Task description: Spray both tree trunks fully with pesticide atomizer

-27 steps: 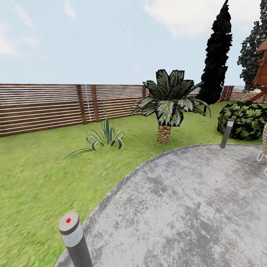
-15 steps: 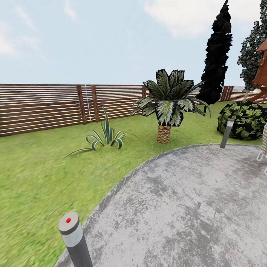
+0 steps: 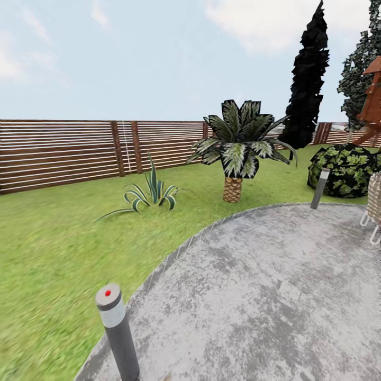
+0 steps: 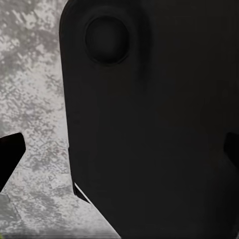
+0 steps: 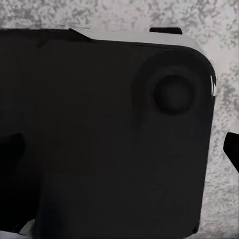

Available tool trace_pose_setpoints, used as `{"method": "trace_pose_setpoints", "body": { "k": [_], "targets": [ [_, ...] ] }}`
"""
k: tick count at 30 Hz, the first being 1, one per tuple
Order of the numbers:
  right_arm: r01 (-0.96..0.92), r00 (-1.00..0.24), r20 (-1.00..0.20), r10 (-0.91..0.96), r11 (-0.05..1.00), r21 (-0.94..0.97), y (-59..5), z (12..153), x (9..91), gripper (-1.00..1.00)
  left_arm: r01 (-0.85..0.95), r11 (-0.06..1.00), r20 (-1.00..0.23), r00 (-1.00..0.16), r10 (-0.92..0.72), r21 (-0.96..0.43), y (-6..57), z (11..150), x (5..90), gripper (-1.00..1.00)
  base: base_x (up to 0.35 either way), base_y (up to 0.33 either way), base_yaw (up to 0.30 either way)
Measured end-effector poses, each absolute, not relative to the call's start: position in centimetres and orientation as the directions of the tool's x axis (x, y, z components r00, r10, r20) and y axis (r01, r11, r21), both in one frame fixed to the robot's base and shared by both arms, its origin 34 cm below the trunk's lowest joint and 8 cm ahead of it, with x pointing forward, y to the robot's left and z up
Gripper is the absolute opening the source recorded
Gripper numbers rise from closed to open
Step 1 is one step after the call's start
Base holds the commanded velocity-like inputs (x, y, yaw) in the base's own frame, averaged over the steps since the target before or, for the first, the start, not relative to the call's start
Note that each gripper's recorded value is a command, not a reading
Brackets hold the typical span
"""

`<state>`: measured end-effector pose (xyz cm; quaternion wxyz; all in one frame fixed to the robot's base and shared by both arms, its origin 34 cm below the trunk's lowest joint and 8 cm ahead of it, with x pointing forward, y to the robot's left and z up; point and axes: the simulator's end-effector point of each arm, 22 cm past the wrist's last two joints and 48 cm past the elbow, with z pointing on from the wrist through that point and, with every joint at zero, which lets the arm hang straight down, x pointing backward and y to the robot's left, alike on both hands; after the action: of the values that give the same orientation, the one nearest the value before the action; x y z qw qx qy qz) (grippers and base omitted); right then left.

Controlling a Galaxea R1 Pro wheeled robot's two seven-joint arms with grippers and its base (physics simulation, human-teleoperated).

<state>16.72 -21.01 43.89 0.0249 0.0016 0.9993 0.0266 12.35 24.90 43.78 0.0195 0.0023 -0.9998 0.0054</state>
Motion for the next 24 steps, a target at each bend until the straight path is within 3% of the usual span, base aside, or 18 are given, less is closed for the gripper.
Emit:
{"method": "trace_pose_setpoints", "body": {
  "k": [10, 18, 24],
  "targets": [
    [0.002, -0.991, -0.137, 0.005, 1.0, 0.024, -23.1, 44.2, 21.0, 1.0, -0.003, 1.0, 0.033, -0.999, -0.003, 0.003, 26.0, 43.8, 12.7, 1.0, -0.302, 0.054, -0.012],
    [0.002, -0.984, -0.179, 0.004, 1.0, 0.012, -24.0, 44.5, 22.9, 1.0, -0.001, 1.0, -0.042, -0.999, -0.001, 0.01, 26.6, 43.8, 16.6, 1.0, -0.028, 0.006, -0.249],
    [0.002, -0.937, -0.348, -0.015, 0.999, -0.05, -28.8, 46.8, 31.0, 1.0, -0.001, 1.0, -0.16, -0.987, 0.001, 0.015, 26.7, 44.3, 22.8, 1.0, -0.001, 0.0, -0.291]
  ]
}}
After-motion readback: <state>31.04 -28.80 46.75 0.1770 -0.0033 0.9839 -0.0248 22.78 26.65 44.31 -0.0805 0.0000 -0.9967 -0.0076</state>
